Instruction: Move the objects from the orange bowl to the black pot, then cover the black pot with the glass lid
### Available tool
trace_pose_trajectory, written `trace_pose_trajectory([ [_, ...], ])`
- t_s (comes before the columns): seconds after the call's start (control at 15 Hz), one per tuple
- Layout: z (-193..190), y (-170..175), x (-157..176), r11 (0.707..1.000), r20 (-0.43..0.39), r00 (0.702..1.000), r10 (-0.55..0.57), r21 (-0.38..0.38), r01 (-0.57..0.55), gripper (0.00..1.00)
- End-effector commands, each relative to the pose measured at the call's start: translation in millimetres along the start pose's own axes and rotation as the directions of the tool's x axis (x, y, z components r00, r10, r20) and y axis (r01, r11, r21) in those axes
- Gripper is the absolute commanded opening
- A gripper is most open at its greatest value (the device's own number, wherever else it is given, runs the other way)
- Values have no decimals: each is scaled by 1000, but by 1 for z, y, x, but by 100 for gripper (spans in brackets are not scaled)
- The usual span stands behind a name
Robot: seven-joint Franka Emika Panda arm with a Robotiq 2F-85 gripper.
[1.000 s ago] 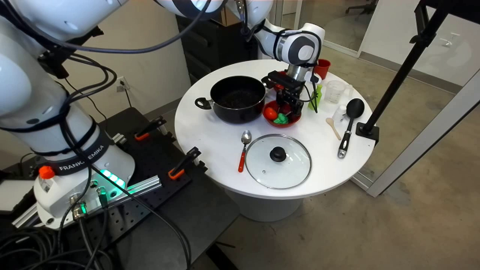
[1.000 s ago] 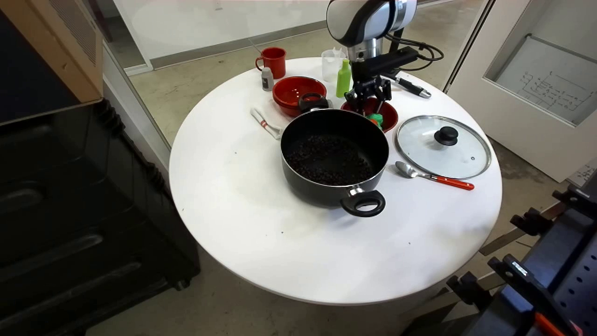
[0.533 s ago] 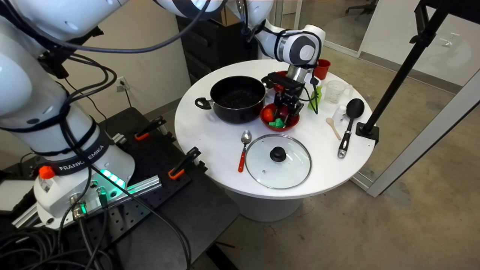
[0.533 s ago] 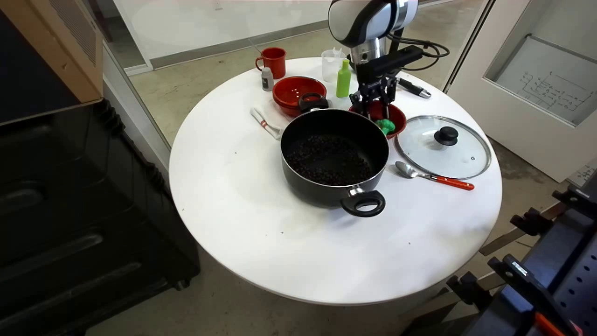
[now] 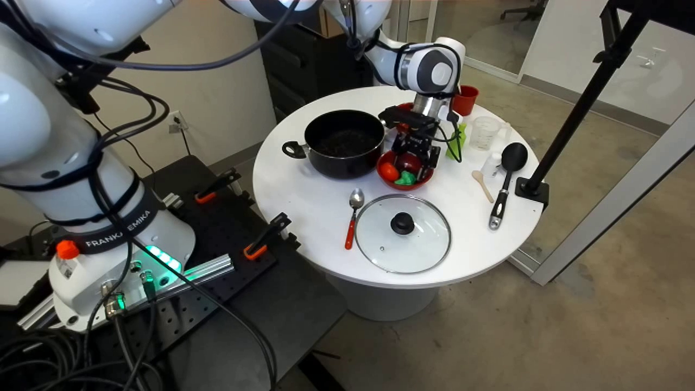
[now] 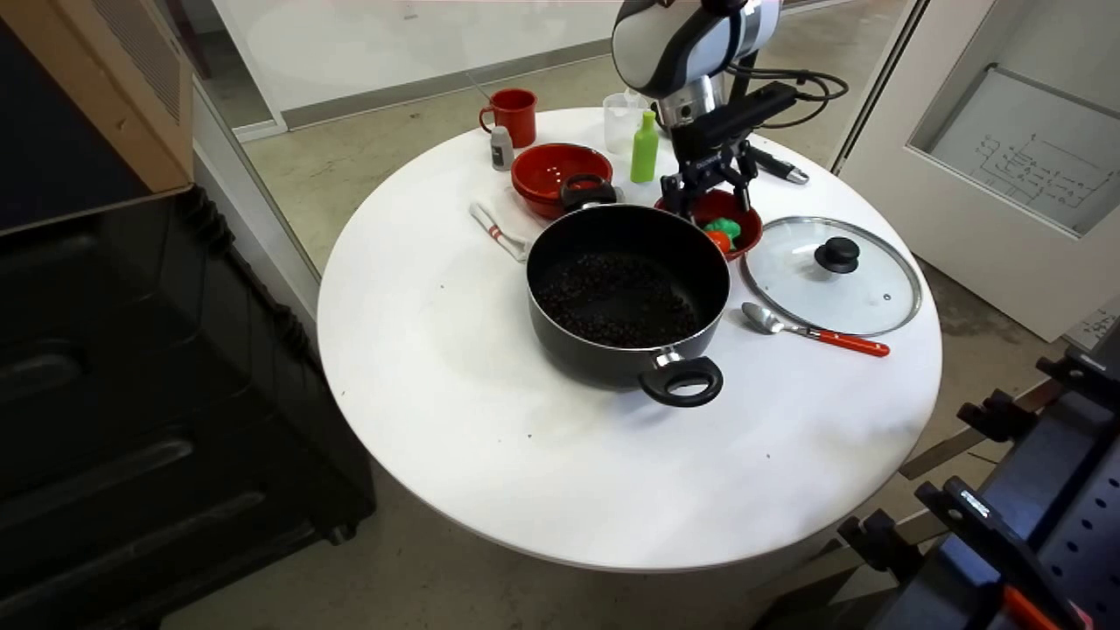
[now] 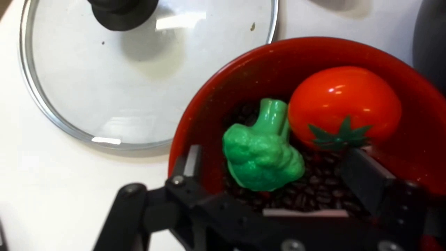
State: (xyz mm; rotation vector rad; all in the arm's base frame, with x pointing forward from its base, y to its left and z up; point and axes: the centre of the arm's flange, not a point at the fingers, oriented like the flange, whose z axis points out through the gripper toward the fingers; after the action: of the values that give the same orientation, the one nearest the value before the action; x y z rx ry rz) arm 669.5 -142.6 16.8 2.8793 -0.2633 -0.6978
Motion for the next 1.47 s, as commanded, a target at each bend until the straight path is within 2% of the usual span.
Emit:
trace_pose_trajectory([
  [0.0,-3,-7,-21,999,-11,1000,-12,-32,12,100],
  [0.33,3,-19,-26,999,-86,996,-34,-30,32,100],
  [0.53,6,-24,-26,999,-96,995,-24,-31,21,100],
  [0.6,6,-25,-27,999,-89,996,-18,-35,15,82],
  [0.67,6,-25,-27,999,-84,996,-11,-33,8,72],
  [0.8,5,-24,-29,999,-76,997,5,-34,-8,60],
  [1.0,5,-25,-30,999,-72,997,26,-31,-28,35],
  [1.13,1,-23,-32,999,-76,996,38,-29,-40,27],
  [1.4,-1,-19,-34,997,-76,995,69,-16,-71,25],
])
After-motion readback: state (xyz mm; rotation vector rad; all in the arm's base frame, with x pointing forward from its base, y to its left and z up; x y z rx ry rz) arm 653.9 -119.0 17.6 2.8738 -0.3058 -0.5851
